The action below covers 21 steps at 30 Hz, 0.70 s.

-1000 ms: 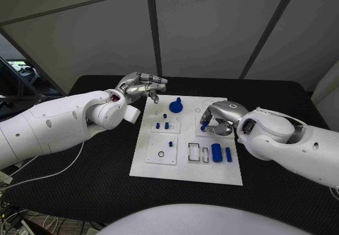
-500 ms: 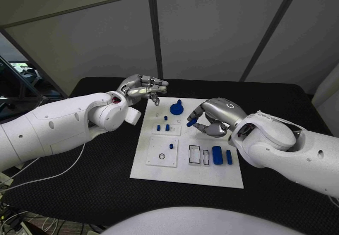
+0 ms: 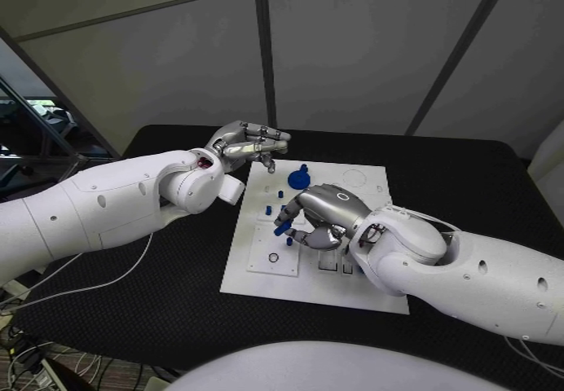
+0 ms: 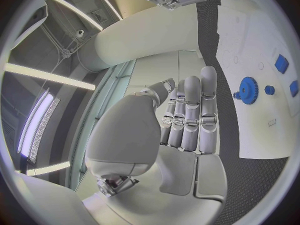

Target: Assemble the parts on the task board

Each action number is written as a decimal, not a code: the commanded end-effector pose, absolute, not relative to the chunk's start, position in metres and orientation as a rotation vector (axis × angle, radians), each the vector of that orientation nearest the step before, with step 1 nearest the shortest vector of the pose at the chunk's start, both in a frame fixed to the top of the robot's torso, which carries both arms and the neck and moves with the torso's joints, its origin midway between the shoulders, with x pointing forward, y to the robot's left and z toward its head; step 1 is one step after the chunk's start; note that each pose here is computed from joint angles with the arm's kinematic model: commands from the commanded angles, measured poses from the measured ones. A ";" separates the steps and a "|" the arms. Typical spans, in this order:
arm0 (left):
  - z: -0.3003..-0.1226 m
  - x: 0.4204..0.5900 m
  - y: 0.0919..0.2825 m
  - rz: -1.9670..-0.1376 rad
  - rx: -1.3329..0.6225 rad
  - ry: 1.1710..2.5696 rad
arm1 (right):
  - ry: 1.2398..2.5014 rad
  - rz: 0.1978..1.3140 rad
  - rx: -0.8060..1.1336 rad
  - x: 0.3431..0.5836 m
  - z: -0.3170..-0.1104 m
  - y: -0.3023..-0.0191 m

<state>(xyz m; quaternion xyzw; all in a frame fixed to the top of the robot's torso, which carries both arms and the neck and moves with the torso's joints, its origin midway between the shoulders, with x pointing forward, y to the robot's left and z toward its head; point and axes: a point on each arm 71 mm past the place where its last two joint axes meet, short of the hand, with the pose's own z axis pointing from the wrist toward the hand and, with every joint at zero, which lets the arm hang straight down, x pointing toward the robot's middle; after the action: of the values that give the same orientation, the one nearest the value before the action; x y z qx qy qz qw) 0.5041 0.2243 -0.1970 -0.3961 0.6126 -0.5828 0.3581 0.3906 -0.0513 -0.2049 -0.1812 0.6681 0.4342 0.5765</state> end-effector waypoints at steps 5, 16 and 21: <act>-0.195 0.505 0.220 -1.532 -1.011 1.572 | 1.645 1.054 -0.497 0.383 -0.224 -0.036; -0.195 0.506 0.219 -1.534 -1.011 1.576 | 1.687 1.004 -0.548 0.383 -0.240 -0.028; -0.195 0.505 0.219 -1.535 -1.011 1.578 | 1.710 0.970 -0.565 0.384 -0.245 -0.028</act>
<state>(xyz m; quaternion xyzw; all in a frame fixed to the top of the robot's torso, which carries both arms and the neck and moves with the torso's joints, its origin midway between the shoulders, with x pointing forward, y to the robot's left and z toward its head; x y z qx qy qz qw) 0.5054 0.2203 -0.1975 -0.3946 0.6129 -0.5850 0.3554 0.3837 -0.0282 -0.2432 -0.2213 0.7069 0.4201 0.5242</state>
